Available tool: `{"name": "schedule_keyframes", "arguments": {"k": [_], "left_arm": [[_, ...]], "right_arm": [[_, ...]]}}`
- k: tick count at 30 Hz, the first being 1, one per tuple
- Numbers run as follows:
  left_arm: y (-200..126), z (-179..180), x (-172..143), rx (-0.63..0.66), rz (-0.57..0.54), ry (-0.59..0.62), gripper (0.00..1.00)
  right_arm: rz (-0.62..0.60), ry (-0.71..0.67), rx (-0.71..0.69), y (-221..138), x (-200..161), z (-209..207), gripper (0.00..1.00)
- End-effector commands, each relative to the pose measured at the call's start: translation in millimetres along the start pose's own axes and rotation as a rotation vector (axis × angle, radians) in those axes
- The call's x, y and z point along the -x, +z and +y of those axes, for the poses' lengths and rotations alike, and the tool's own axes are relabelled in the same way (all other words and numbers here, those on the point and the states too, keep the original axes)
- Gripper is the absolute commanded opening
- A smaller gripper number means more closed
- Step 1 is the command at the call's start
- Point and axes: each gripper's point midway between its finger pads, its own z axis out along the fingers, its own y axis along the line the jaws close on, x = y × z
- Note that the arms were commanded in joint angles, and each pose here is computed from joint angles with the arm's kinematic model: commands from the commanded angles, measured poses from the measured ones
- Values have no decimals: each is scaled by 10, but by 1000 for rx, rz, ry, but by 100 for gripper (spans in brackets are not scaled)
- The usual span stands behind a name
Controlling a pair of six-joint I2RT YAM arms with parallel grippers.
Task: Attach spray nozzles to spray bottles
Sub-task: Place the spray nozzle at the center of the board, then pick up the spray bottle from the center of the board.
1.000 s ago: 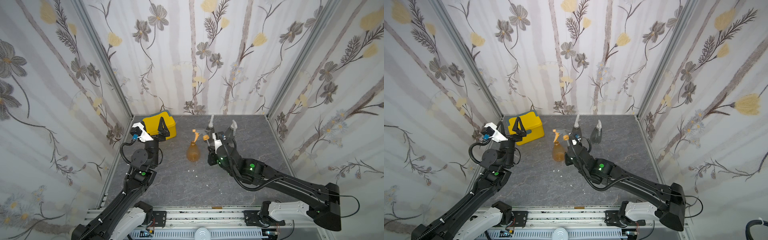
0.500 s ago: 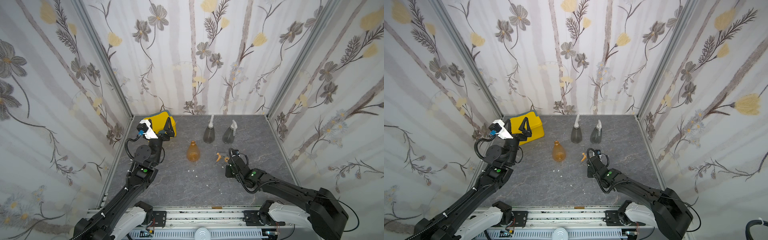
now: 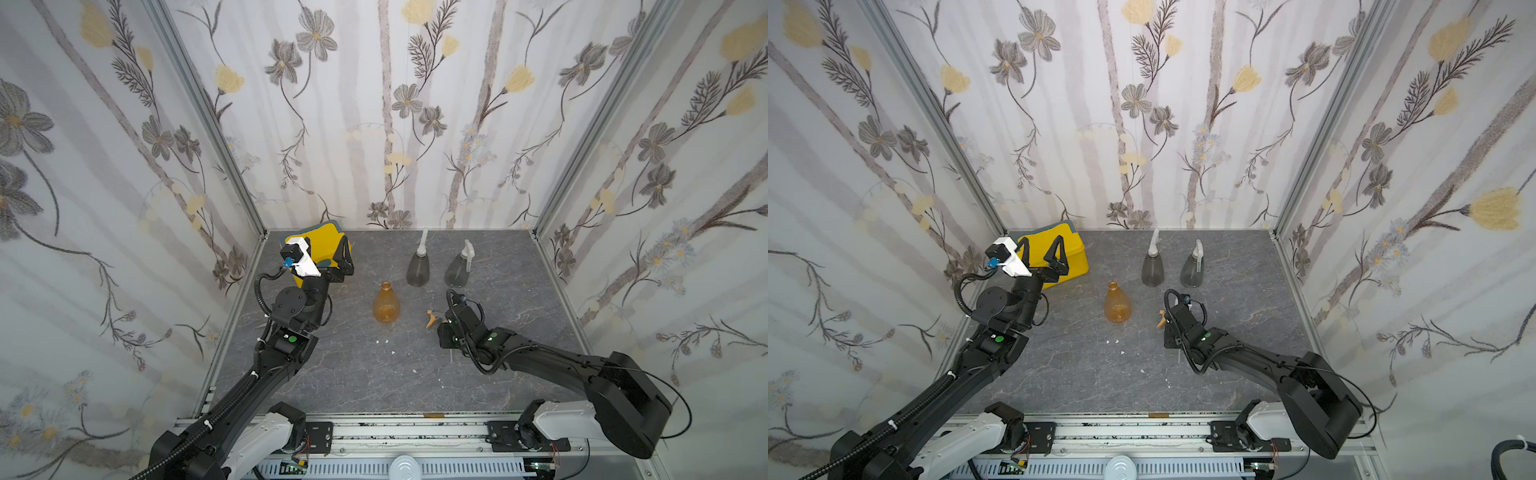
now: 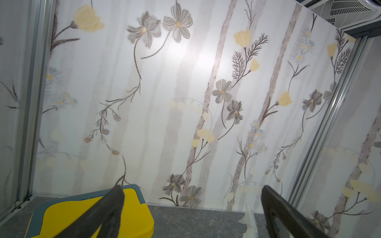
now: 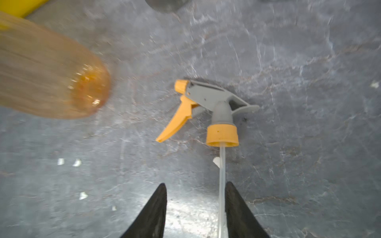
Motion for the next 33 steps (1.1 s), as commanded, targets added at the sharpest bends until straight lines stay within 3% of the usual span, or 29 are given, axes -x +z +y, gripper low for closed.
{"name": "schedule_keyframes", "arguments": {"k": [1,5,9,14,19,33], "left_arm": [[8,-32,73,-11,-15,-17,100],[9,-13,65,0,-14,-19,100],[5,10,57,13,-16,-7,100],[6,1,49,11,-14,-7,100],[18,-12,26,3,-6,-20,100],[12,-17,48,2,-11,-25,100]], "right_arm": [[-70,-109,132,-304,252,334,50],[-253,-293,360,-601,749,1030,59],[-328,-435,478,-523,1005,1496,62],[-352,-493,455,-255,1262,1750,66],[-275,-521,471,98,1243,1941,67],[-197,-507,393,564,1120,1884,51]]}}
